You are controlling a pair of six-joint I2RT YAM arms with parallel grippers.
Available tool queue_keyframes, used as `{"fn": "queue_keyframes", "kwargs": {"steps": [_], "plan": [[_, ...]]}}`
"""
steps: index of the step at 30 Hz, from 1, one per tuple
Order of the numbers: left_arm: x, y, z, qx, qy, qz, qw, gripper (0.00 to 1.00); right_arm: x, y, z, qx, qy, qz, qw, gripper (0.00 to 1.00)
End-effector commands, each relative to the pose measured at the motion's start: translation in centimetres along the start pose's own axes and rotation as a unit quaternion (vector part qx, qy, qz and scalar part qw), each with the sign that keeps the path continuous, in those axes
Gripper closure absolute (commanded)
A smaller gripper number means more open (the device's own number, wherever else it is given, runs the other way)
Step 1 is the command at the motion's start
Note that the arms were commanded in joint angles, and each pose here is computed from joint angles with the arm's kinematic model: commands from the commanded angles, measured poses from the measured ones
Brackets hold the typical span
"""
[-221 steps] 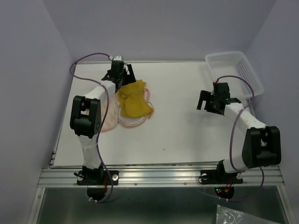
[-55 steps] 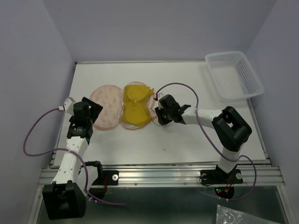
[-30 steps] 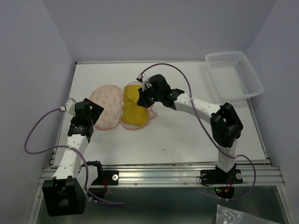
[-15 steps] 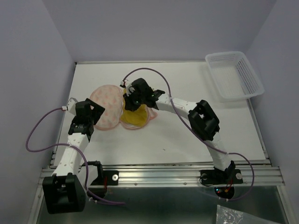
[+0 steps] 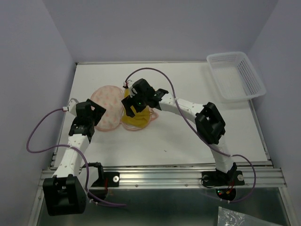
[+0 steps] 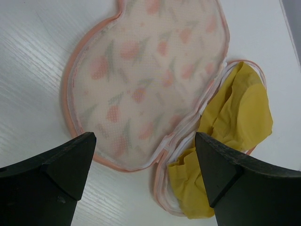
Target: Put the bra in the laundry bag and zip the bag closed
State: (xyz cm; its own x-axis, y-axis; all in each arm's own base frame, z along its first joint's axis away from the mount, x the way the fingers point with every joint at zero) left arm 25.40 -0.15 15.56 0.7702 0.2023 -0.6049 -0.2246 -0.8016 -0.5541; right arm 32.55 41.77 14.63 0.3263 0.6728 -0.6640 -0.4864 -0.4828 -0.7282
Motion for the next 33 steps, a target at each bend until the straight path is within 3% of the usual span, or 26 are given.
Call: {"fn": "queue_keyframes", "kwargs": {"steps": [1, 3, 11, 17, 22, 27, 28, 31, 32, 33], "plan": [[0.1, -0.2, -0.1, 0.004, 0.011, -0.011, 1.0, 0.01, -5.3, -3.2, 0.8, 0.01, 0.026, -0.029, 0.999, 0.06], [0.1, -0.3, -0.2, 0.003, 0.012, -0.012, 1.0, 0.01, -6.1, -3.1, 0.6, 0.005, 0.039, -0.026, 0.999, 0.0], [0.3, -0.2, -0.4, 0.003, 0.013, -0.01, 1.0, 0.01, -8.4, -4.5, -0.9, 0.017, 0.097, -0.054, 0.994, 0.0], [0.6, 0.2, -0.2, 0.008, 0.013, 0.002, 1.0, 0.01, -9.0, -3.0, -3.8, 0.019, 0.137, -0.04, 0.99, 0.0], [1.0, 0.4, -0.1, 0.013, 0.011, 0.008, 1.0, 0.01, -9.7, -2.7, -9.6, 0.124, 0.14, -0.058, 0.981, 0.0], [1.9, 1.0, 0.2, 0.019, 0.001, 0.021, 1.0, 0.01, -9.0, -2.4, -15.3, 0.233, 0.149, -0.086, 0.957, 0.0], [2.2, 1.1, 0.3, 0.02, -0.002, 0.023, 1.0, 0.01, -9.2, -2.6, -16.5, 0.251, 0.141, -0.094, 0.953, 0.02], [2.7, 1.5, 0.5, 0.021, -0.005, 0.031, 0.999, 0.01, -7.8, -2.3, -19.1, 0.307, 0.135, -0.105, 0.936, 0.28], [2.8, 1.7, 0.7, 0.02, -0.007, 0.033, 0.999, 0.01, -7.3, -2.3, -19.2, 0.314, 0.13, -0.104, 0.935, 0.28], [2.9, 1.7, 0.7, 0.021, -0.007, 0.034, 0.999, 0.01, -7.1, -2.4, -20.0, 0.321, 0.127, -0.111, 0.932, 0.35]]}}
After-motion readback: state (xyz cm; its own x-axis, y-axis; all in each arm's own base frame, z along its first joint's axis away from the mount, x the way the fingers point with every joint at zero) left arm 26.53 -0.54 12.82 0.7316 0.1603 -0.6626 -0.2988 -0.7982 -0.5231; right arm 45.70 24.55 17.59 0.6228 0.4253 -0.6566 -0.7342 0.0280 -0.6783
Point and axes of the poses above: each gripper's point midway between its finger pads, its own x axis out along the fingers, its own z axis along the line the jaws close on, y = z × x, the point moved 6 cm from there along -x, back along the fingers, and after that the axes turned 3 degrees about -x, right-handed, at the moved point
